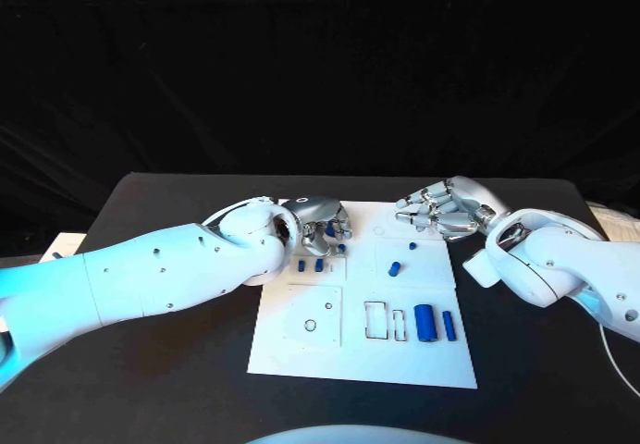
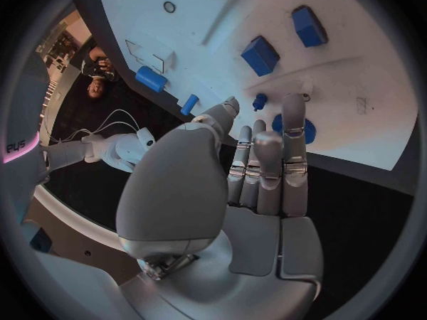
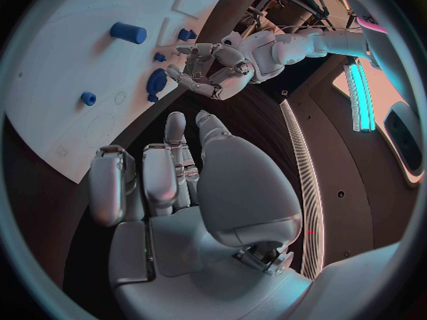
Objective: Assemble the parts on the task board
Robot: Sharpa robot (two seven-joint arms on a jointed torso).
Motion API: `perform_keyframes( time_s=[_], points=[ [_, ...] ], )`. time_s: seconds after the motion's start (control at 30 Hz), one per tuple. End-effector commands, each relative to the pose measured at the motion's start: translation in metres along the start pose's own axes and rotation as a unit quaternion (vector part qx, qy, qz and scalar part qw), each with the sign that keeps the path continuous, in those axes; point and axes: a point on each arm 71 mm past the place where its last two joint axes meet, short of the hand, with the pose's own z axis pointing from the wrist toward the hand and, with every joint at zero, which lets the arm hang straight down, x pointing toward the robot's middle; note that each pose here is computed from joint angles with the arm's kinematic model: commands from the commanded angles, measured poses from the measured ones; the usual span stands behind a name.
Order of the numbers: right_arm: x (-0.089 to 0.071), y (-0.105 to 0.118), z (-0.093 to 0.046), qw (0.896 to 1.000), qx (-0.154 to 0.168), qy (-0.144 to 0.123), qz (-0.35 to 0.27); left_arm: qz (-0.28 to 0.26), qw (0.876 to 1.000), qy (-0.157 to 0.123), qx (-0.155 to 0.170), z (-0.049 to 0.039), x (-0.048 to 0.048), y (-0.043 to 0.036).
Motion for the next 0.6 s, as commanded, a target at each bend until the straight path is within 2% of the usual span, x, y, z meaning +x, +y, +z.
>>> perform_keyframes(
  time_s=[0.03,0.27,0.6],
  points=[
    [0.0,0.001,0.0,1.0,-0.008,-0.001,-0.002,0.054,0.998,0.029,-0.011,0.0029,0.0042,0.0005],
    [0.0,0.001,0.0,1.0,-0.008,-0.002,-0.003,0.066,0.997,0.035,-0.021,0.0099,0.0067,0.0001],
    [0.001,0.001,0.001,1.0,-0.008,-0.001,-0.003,0.067,0.997,0.03,-0.015,0.0171,0.0076,-0.0052]
  ],
)
